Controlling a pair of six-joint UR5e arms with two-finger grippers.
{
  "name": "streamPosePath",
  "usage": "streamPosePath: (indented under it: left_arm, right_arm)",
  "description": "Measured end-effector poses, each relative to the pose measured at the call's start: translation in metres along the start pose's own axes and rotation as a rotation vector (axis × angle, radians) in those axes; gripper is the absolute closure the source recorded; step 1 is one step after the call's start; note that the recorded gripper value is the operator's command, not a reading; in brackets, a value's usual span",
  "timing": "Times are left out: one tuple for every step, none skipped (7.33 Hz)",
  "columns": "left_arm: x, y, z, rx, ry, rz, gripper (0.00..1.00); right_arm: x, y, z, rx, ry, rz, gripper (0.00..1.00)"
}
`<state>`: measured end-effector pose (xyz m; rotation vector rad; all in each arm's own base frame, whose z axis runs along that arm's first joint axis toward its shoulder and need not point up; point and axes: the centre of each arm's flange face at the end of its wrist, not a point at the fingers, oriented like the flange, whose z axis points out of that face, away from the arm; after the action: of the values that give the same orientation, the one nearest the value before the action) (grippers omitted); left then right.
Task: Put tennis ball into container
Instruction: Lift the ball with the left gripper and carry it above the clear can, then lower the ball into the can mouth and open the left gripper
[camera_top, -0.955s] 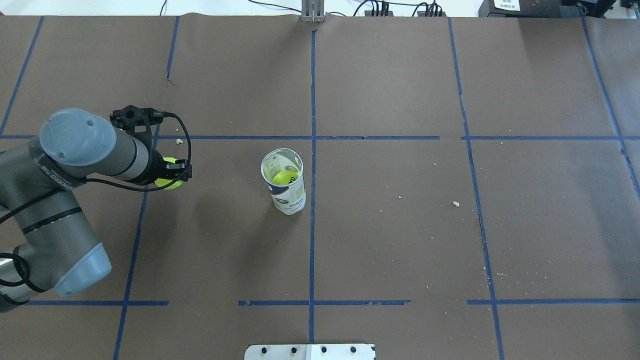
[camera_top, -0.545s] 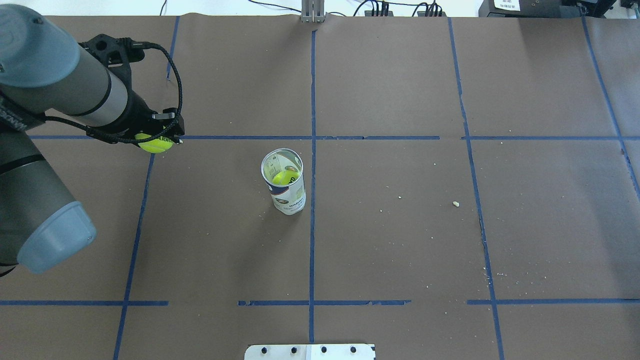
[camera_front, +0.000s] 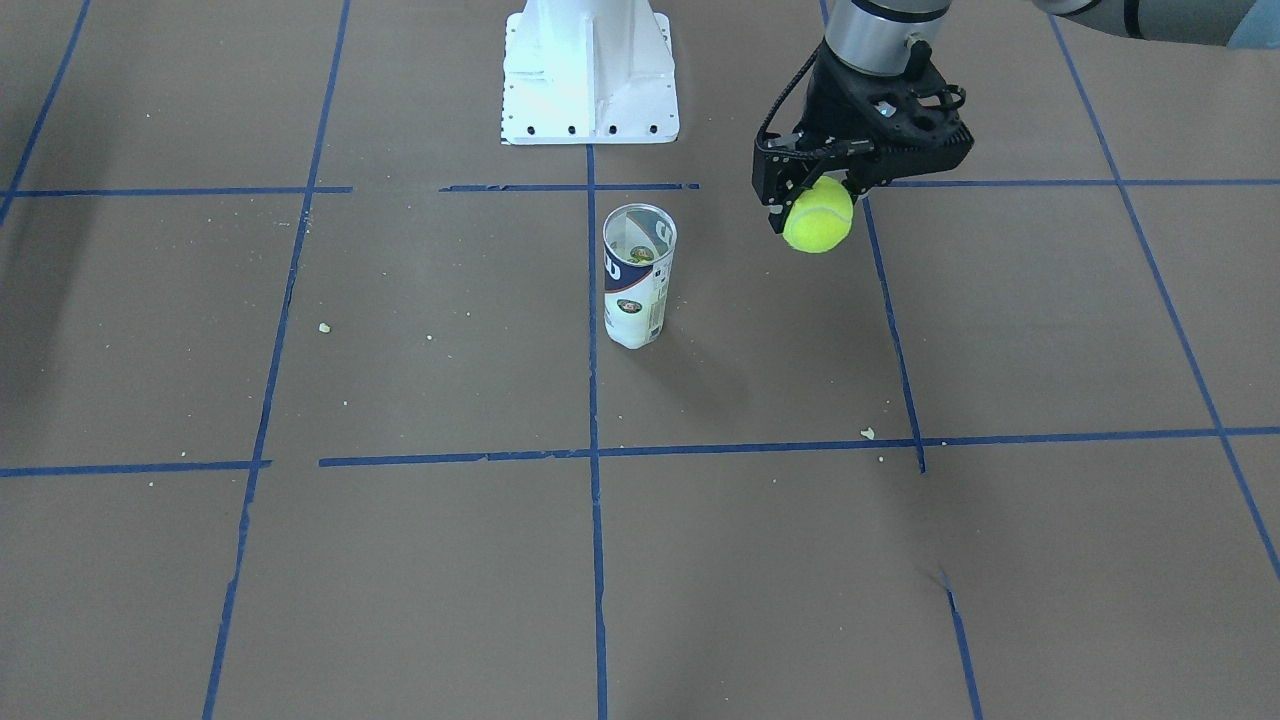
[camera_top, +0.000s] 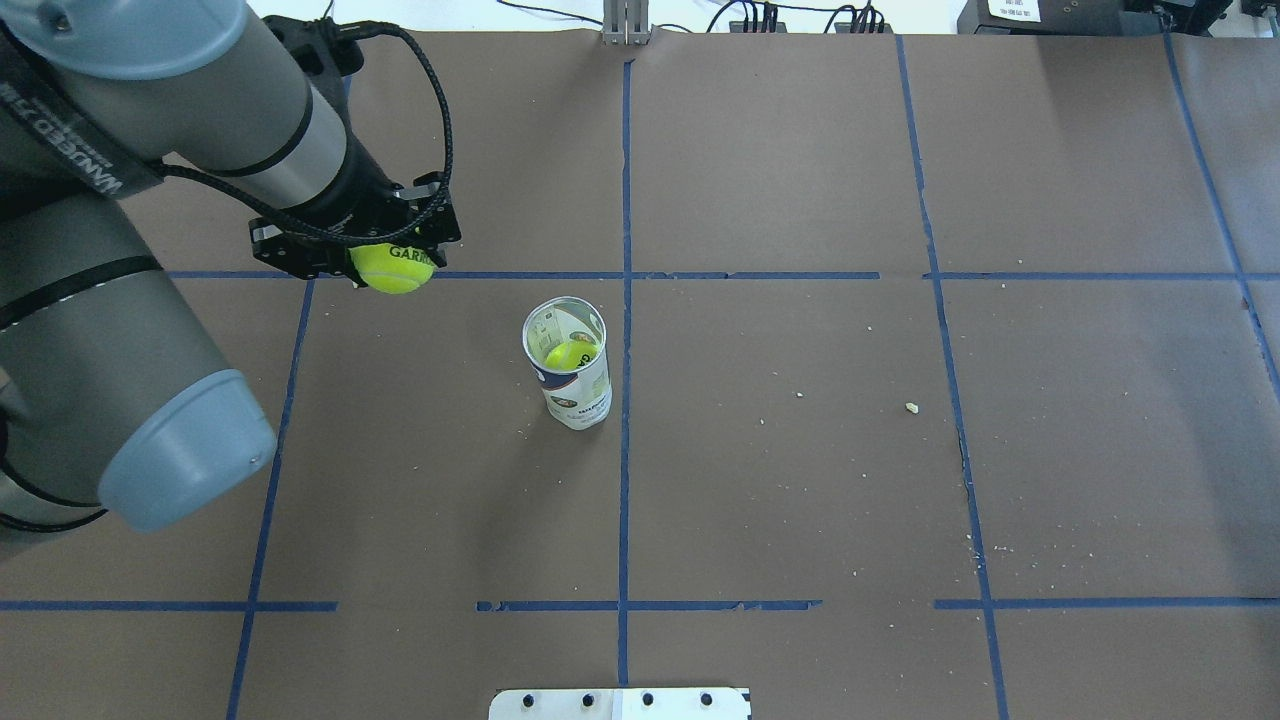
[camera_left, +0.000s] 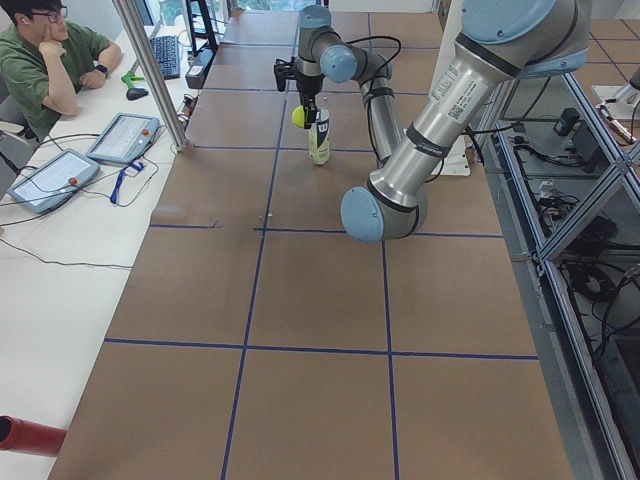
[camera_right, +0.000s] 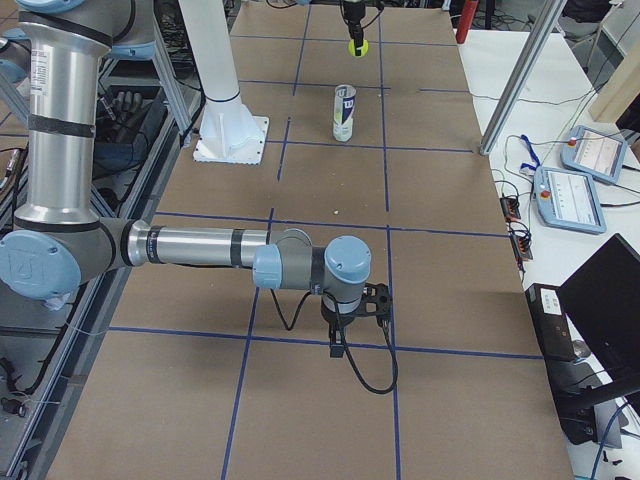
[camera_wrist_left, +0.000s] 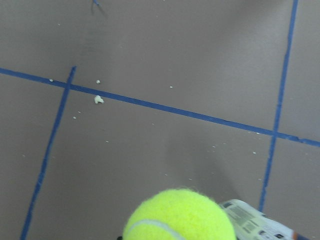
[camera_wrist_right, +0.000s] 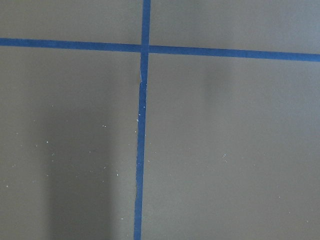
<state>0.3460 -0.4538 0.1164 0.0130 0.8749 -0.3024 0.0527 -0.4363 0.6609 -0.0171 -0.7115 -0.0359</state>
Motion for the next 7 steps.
streamPosePath:
  left_arm:
    - [0.025, 0.003, 0.004, -0.013, 0.002, -0.028, 0.79]
    - [0.048, 0.008, 0.009, -0.030, 0.000, -0.049, 0.79]
    - [0.067, 0.014, 0.015, -0.044, -0.005, -0.063, 0.77]
    - [0.080, 0.019, 0.019, -0.055, -0.009, -0.069, 0.75]
    - [0.087, 0.022, 0.025, -0.064, -0.017, -0.069, 0.75]
    - [0.092, 0.027, 0.032, -0.072, -0.027, -0.067, 0.73]
    - [0.094, 0.031, 0.038, -0.079, -0.034, -0.064, 0.72]
  right_arm:
    - [0.000, 0.000, 0.000, 0.000, 0.000, 0.000, 0.00]
    - [0.000, 0.000, 0.000, 0.000, 0.000, 0.000, 0.00]
    - [0.000, 0.000, 0.000, 0.000, 0.000, 0.000, 0.00]
    - [0.000, 0.000, 0.000, 0.000, 0.000, 0.000, 0.00]
    - [0.000, 0.000, 0.000, 0.000, 0.000, 0.000, 0.00]
    - [0.000, 0.000, 0.000, 0.000, 0.000, 0.000, 0.00]
    - [0.000, 0.000, 0.000, 0.000, 0.000, 0.000, 0.00]
